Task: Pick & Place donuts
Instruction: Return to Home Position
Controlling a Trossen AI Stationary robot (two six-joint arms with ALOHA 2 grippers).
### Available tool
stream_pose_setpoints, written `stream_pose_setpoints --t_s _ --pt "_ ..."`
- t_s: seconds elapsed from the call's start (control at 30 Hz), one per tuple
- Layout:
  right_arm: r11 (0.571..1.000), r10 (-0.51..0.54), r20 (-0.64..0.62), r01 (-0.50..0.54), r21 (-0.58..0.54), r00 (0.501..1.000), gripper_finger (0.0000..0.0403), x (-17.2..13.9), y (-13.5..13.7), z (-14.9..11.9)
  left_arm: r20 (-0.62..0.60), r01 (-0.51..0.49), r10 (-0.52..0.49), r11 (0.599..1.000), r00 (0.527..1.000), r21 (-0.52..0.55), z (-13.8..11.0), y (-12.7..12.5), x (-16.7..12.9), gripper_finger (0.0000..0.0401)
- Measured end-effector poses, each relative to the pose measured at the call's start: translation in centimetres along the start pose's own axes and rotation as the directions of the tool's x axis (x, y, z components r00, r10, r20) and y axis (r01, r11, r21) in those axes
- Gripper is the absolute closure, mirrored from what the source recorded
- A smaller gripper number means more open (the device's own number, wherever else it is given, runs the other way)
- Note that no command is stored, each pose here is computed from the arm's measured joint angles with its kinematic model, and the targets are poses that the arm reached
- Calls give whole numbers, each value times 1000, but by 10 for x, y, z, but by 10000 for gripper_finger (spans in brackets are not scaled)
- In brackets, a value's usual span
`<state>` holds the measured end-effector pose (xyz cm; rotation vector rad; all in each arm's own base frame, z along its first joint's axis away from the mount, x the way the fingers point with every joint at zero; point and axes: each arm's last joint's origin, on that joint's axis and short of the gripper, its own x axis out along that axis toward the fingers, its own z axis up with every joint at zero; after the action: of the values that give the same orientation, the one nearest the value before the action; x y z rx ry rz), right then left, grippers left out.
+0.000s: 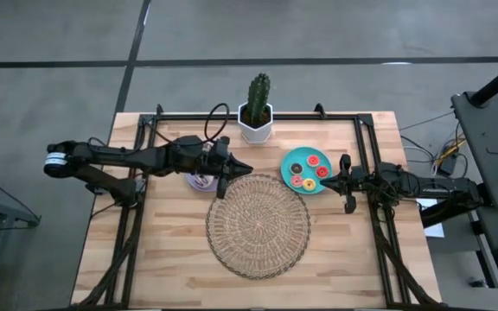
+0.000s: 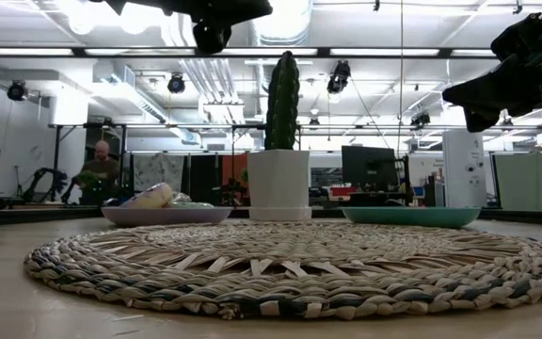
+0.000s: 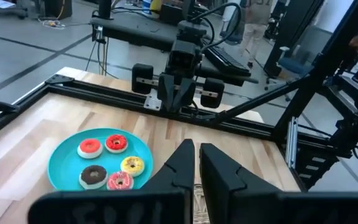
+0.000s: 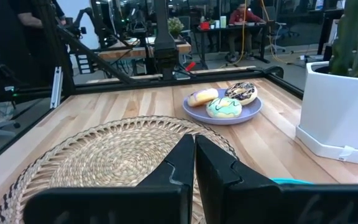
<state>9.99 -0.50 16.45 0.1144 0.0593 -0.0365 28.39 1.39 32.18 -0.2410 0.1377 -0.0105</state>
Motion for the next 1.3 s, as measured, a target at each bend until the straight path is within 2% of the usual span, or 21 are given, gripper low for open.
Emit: stream_pose_setpoints --t_s 0.67,1.03,1.3 --pt "1000 0 0 0 0 1000 394 0 0 0 -9 -6 6 999 1000 -32 -4 1 0 401" --pt "1000 0 0 0 0 1000 394 0 0 0 83 22 -20 1000 996 -22 -18 -1 -50 401" --pt "1000 1 1 -1 0 1000 394 0 0 0 110 29 -27 999 994 -14 -44 2 -87 401"
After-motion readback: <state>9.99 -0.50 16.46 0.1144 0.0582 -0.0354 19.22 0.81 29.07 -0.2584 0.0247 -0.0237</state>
